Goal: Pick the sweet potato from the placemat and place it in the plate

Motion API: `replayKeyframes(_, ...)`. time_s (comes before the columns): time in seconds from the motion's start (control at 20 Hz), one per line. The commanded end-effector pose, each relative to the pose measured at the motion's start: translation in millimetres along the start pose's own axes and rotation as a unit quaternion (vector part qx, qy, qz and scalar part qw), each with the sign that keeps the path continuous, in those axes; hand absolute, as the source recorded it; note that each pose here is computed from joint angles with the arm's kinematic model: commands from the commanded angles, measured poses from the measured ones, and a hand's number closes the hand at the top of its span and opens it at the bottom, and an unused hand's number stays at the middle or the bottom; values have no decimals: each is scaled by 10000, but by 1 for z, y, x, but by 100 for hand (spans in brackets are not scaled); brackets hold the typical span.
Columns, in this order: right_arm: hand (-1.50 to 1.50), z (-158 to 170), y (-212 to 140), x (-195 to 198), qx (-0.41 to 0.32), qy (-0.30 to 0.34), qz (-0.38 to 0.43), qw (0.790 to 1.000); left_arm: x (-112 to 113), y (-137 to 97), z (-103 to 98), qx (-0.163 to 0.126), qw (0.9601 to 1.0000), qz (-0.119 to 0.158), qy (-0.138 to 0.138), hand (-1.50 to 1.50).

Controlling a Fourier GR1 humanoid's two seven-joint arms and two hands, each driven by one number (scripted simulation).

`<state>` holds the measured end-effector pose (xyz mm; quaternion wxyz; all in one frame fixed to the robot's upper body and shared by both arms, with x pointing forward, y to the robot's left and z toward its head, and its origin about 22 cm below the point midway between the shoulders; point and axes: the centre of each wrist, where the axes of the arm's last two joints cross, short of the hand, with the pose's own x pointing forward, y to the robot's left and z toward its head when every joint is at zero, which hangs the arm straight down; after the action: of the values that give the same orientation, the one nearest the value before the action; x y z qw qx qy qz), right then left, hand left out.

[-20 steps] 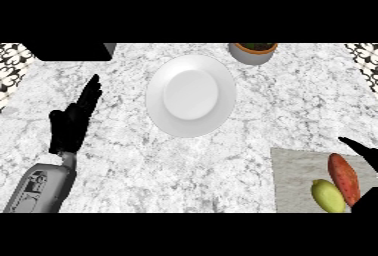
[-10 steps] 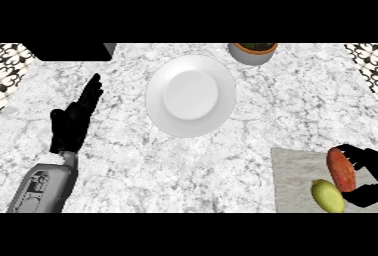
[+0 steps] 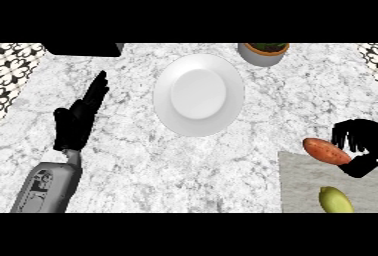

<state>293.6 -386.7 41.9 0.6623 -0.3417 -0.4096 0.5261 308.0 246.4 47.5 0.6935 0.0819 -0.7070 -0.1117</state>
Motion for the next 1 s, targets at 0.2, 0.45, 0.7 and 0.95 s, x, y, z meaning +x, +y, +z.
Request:
replayKeyframes(0.2,150,-46,-93,54,-761,-1268,1026,9837,4,-15,-6,-231,9996,-54,-141,0)
replayKeyframes(0.45,150,-52,-123,68,-2166,-2330,465,9469,1,-9,-5,-186,9998,100,-41,0)
replayKeyframes(0.7,150,-58,-152,86,-2620,-3362,90,9046,-7,3,0,-18,10000,-20,16,0)
replayKeyframes(0.95,150,-68,-160,145,-2460,-4362,-250,8652,-10,-3,1,126,9999,35,95,0)
